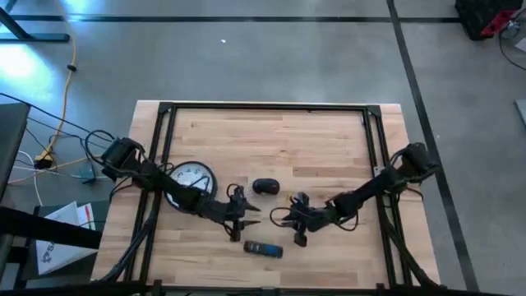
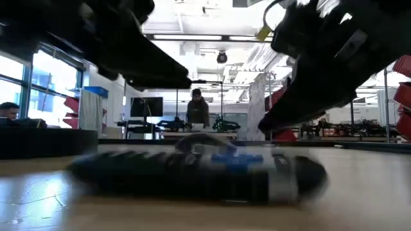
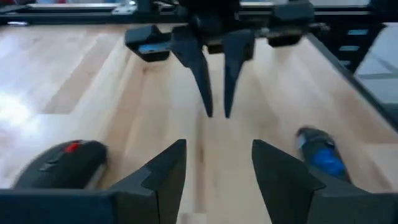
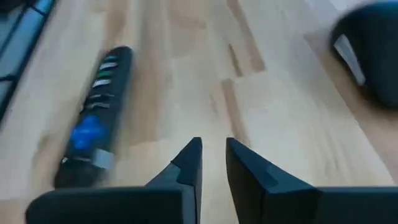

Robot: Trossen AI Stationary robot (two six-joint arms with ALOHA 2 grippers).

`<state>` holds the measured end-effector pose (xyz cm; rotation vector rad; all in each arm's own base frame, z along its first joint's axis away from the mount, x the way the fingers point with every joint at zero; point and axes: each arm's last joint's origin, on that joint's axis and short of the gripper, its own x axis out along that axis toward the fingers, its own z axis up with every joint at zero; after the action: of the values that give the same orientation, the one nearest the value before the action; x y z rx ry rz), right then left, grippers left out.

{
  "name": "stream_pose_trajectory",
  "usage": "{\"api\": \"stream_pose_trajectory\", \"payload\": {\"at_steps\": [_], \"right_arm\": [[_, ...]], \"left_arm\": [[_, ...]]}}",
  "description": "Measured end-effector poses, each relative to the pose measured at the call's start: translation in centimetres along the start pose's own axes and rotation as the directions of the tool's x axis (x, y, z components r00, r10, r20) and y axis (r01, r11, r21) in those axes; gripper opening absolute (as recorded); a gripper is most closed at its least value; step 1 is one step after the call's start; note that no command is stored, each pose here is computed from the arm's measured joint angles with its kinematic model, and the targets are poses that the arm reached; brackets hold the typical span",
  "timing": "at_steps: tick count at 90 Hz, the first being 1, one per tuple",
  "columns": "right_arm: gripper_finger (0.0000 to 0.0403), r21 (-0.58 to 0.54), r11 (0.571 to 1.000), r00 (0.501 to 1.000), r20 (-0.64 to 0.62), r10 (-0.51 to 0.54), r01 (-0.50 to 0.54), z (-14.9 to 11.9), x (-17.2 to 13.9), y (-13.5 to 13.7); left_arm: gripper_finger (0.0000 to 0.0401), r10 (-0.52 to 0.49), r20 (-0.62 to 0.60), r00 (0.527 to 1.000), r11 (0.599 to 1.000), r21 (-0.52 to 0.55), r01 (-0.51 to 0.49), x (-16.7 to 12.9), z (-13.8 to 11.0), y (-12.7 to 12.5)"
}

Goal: Insert battery
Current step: Open the black remote battery compartment, then open the remote battery compartment

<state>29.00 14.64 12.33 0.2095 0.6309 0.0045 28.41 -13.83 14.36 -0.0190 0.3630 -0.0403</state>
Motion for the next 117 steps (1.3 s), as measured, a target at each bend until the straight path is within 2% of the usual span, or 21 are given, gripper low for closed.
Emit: {"api": "stream_pose_trajectory", "payload": {"at_steps": [24, 48, 60, 68, 80, 96, 105, 117], "right_arm": [[0.0037, -0.047, 0.998, 0.999, 0.005, 0.048, -0.047, 0.2, 0.0, 2.7], [0.0037, -0.144, 0.984, 0.994, -0.059, 0.092, -0.100, 1.6, 3.9, 9.6], [0.0037, -0.143, 0.982, 0.991, -0.081, 0.109, -0.120, 1.8, 4.8, 12.7], [0.0038, -0.149, 0.984, 0.994, -0.075, 0.085, -0.095, 2.0, 4.7, 14.4], [0.0037, -0.168, 0.984, 0.992, -0.125, 0.032, -0.053, 1.8, 4.7, 15.6], [0.0038, -0.130, 0.991, 0.986, -0.164, 0.006, -0.028, 1.3, 4.9, 15.8], [0.0053, -0.107, 0.994, 0.984, -0.176, -0.004, -0.015, 1.2, 4.9, 15.7], [0.0093, -0.109, 0.994, 0.984, -0.179, -0.006, -0.014, 1.1, 4.8, 15.7]], "left_arm": [[0.0164, -0.019, 0.003, 1.000, 0.998, -0.064, 0.019, -1.7, -0.7, -3.6], [0.0164, -0.074, -0.010, 0.997, 0.994, -0.085, 0.073, -3.6, -0.1, -9.5], [0.0164, -0.119, -0.031, 0.992, 0.988, -0.098, 0.115, -3.9, -1.1, -12.6], [0.0163, -0.122, -0.037, 0.992, 0.987, -0.106, 0.117, -3.9, -2.1, -14.1], [0.0162, -0.115, -0.066, 0.991, 0.988, -0.110, 0.107, -3.7, -3.8, -14.8], [0.0161, -0.090, -0.082, 0.993, 0.991, -0.102, 0.081, -3.2, -4.8, -14.8], [0.0162, -0.062, -0.078, 0.995, 0.997, -0.056, 0.057, -3.0, -5.3, -14.8], [0.0171, -0.047, -0.093, 0.995, 0.997, 0.053, 0.052, -2.5, -6.2, -14.8]]}}
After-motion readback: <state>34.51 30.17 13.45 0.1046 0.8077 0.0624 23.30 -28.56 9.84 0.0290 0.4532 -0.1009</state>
